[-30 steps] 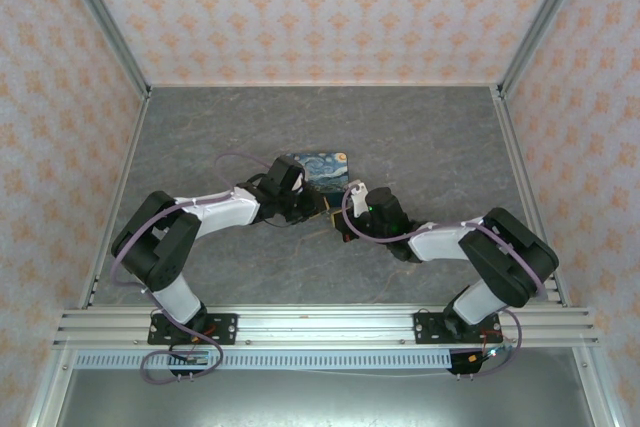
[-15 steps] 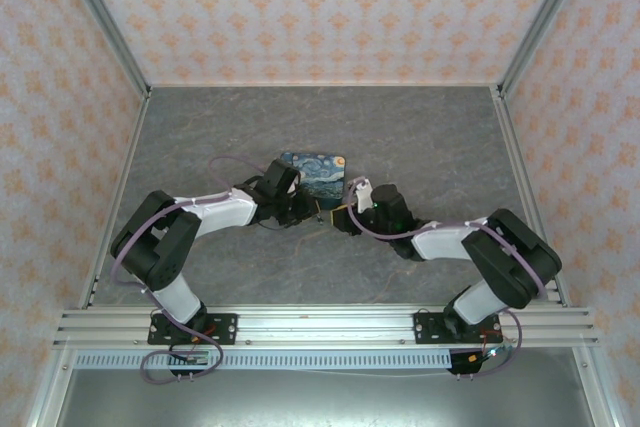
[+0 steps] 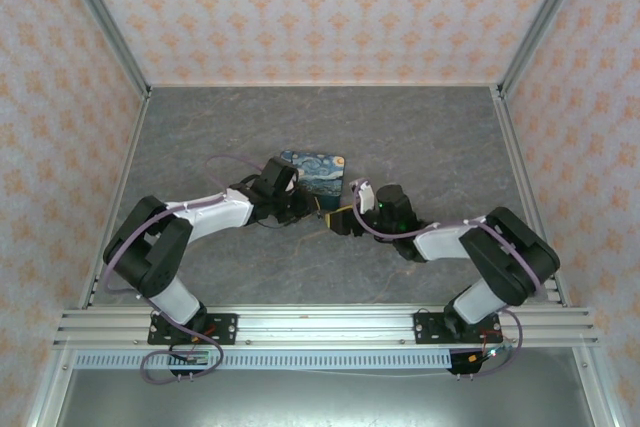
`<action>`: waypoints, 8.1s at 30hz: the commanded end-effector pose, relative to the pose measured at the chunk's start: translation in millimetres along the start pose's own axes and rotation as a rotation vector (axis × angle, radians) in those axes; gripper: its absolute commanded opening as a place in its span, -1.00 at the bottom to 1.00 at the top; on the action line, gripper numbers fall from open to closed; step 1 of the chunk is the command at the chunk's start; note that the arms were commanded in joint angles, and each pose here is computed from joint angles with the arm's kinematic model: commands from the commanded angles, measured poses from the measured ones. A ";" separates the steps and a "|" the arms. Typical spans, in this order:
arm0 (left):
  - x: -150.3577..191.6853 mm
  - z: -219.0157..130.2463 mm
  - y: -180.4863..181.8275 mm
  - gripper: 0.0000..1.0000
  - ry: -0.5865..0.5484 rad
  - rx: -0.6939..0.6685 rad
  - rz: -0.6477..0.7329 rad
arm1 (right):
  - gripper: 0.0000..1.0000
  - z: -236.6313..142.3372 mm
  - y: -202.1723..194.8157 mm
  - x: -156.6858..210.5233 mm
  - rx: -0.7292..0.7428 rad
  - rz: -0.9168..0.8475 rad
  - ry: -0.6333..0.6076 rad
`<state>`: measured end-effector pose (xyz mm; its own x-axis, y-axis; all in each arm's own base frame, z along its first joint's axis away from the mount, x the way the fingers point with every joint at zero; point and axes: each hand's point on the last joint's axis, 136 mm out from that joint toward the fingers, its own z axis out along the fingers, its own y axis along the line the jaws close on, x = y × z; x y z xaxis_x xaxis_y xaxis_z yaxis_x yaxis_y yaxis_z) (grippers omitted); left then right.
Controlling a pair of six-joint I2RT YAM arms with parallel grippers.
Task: Unlock the padlock with the key
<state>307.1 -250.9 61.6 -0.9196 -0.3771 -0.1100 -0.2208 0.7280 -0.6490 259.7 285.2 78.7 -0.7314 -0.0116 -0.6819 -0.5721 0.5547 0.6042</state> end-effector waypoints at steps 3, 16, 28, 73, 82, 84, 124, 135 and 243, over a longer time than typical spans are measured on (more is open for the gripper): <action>-2.7 -15.2 -21.8 -0.66 -0.006 0.060 0.002 | 0.02 16.3 17.2 -10.3 -0.088 0.003 -0.021; -4.9 -17.1 -28.7 -0.66 -0.009 0.080 -0.002 | -0.35 26.8 10.1 -12.5 -0.081 0.034 -0.035; -5.1 -17.2 -29.0 -0.66 -0.010 0.082 -0.003 | -0.53 33.3 7.2 -12.7 -0.079 0.046 -0.024; 5.7 -11.9 -20.0 -0.66 0.037 0.069 -0.021 | -1.00 11.0 47.6 -112.6 -0.134 -0.152 -0.254; 8.8 -6.6 -19.6 -0.65 0.039 0.077 -0.040 | -1.00 6.6 59.5 -141.3 -0.199 -0.149 -0.337; 9.3 -5.3 -17.6 -0.65 0.040 0.074 -0.046 | -1.00 4.8 62.8 -146.5 -0.212 -0.143 -0.352; -31.6 -43.0 3.0 0.22 -0.238 0.275 -0.226 | -1.00 46.4 3.7 -15.9 -0.027 0.453 -0.101; -30.9 -30.4 7.8 0.08 -0.213 0.298 -0.313 | -1.00 46.7 7.6 -24.8 -0.061 0.621 -0.131; -29.6 -31.7 -15.1 -1.00 -0.193 0.216 -0.356 | -0.11 40.5 26.6 -31.3 0.606 -1.204 -0.038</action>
<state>316.2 -227.9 72.5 -0.7224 -0.6895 0.0514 -0.4680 0.4328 -0.7705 273.1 322.1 79.9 0.1101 -0.7881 -0.6057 -0.6013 0.4324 -0.6719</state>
